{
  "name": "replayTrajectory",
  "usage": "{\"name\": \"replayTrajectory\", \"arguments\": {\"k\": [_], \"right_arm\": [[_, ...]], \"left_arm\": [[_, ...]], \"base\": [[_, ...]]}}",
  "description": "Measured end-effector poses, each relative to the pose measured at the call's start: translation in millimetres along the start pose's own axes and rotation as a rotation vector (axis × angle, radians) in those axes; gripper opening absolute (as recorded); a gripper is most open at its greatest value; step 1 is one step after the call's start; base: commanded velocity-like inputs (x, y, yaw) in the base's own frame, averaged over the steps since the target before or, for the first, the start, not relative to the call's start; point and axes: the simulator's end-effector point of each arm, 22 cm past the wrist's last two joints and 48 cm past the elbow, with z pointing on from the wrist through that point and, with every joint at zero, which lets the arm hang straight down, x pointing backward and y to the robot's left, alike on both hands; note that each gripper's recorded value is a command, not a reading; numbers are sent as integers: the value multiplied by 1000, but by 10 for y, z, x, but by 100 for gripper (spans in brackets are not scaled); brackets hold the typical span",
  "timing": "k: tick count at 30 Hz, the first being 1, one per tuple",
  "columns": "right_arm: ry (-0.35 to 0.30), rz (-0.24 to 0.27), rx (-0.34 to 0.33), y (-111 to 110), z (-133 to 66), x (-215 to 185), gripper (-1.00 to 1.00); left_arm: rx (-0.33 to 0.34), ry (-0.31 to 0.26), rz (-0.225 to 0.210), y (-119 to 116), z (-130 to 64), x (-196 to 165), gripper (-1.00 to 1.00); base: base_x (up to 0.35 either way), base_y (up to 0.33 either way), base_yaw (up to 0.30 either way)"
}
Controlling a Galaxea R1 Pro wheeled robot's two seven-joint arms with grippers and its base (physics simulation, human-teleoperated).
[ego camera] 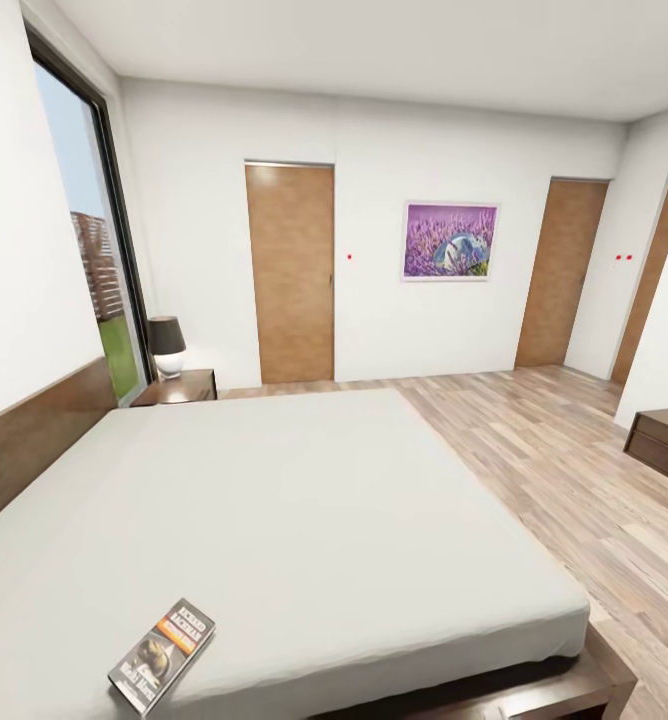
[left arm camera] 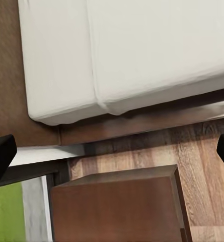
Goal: In the bedroom, move the book from the bed onto either nightstand, and place the two sandals side by side next to the bed.
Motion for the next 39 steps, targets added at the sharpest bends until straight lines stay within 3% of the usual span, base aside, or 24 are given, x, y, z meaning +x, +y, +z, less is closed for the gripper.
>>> {"name": "replayTrajectory", "arguments": {"k": [10,24,39], "right_arm": [[-7,4,-60,-23,9,54,100],[-19,4,-62,-239,0,117,100],[-100,-10,-60,-253,-140,-100,100]], "left_arm": [[0,8,1,-65,132,106,100],[-1,14,2,-160,320,249,100],[-1,20,3,-158,320,262,100]], "base": [[0,0,0],[0,0,0],[0,0,0]]}}
